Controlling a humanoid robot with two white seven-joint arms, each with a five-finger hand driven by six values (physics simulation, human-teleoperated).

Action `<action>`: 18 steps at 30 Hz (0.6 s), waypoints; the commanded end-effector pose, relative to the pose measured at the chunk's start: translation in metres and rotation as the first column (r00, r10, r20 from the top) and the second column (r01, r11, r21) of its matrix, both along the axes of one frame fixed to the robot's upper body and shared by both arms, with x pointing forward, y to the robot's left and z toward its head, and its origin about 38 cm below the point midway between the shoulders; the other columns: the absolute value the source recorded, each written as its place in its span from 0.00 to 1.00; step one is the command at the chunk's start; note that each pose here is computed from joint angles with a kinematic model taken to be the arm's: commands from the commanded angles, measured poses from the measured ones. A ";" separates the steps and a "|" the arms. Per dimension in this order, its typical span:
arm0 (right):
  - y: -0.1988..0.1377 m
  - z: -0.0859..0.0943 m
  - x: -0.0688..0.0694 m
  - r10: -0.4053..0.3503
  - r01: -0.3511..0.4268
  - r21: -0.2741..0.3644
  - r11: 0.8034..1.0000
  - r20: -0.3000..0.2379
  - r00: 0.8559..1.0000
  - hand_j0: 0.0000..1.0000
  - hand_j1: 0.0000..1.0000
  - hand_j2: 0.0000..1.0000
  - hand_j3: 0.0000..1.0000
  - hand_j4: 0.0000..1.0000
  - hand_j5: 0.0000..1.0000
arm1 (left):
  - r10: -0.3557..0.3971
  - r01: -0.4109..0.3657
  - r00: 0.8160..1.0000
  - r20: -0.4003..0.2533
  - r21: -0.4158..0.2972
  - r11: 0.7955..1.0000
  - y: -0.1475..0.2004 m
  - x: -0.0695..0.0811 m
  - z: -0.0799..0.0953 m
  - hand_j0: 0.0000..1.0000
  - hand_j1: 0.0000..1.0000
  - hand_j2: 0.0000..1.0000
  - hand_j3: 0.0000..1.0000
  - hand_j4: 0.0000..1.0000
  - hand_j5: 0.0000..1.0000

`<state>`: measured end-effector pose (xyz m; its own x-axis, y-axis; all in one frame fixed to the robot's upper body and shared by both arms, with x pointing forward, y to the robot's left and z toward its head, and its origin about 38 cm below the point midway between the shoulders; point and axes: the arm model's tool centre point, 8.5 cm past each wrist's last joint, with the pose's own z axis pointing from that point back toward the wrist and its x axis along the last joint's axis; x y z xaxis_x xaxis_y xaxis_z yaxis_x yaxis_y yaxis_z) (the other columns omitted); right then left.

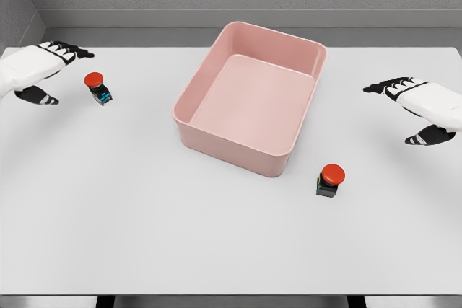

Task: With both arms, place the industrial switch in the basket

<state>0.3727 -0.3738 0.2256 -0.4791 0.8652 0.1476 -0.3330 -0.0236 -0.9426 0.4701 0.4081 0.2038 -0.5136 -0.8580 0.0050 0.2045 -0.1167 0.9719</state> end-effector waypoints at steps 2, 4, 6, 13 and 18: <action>-0.001 0.001 0.000 -0.001 0.001 0.002 1.000 0.001 1.000 1.00 1.00 1.00 1.00 1.00 1.00 | 0.002 -0.002 1.000 0.005 -0.004 1.000 0.001 0.000 0.003 1.00 1.00 1.00 1.00 1.00 1.00; -0.001 0.001 0.000 -0.008 0.008 0.004 1.000 0.001 1.000 1.00 1.00 1.00 1.00 1.00 1.00 | 0.003 -0.003 1.000 0.007 -0.005 1.000 0.001 0.001 0.004 1.00 1.00 1.00 1.00 1.00 1.00; -0.001 0.000 0.001 -0.011 0.011 0.003 1.000 0.000 1.000 1.00 1.00 1.00 1.00 1.00 1.00 | 0.000 0.000 1.000 -0.003 -0.002 1.000 0.000 0.001 0.000 1.00 1.00 1.00 1.00 1.00 1.00; 0.041 -0.026 0.018 -0.001 -0.013 -0.068 0.998 -0.193 0.981 1.00 1.00 1.00 1.00 1.00 1.00 | -0.069 0.075 0.996 -0.060 0.089 0.993 -0.028 0.025 -0.002 1.00 1.00 1.00 1.00 1.00 1.00; 0.058 -0.041 0.014 0.049 -0.081 -0.098 0.992 -0.294 0.955 1.00 1.00 1.00 1.00 1.00 1.00 | -0.115 0.130 0.988 -0.105 0.151 0.980 -0.046 0.033 -0.008 1.00 1.00 1.00 1.00 1.00 1.00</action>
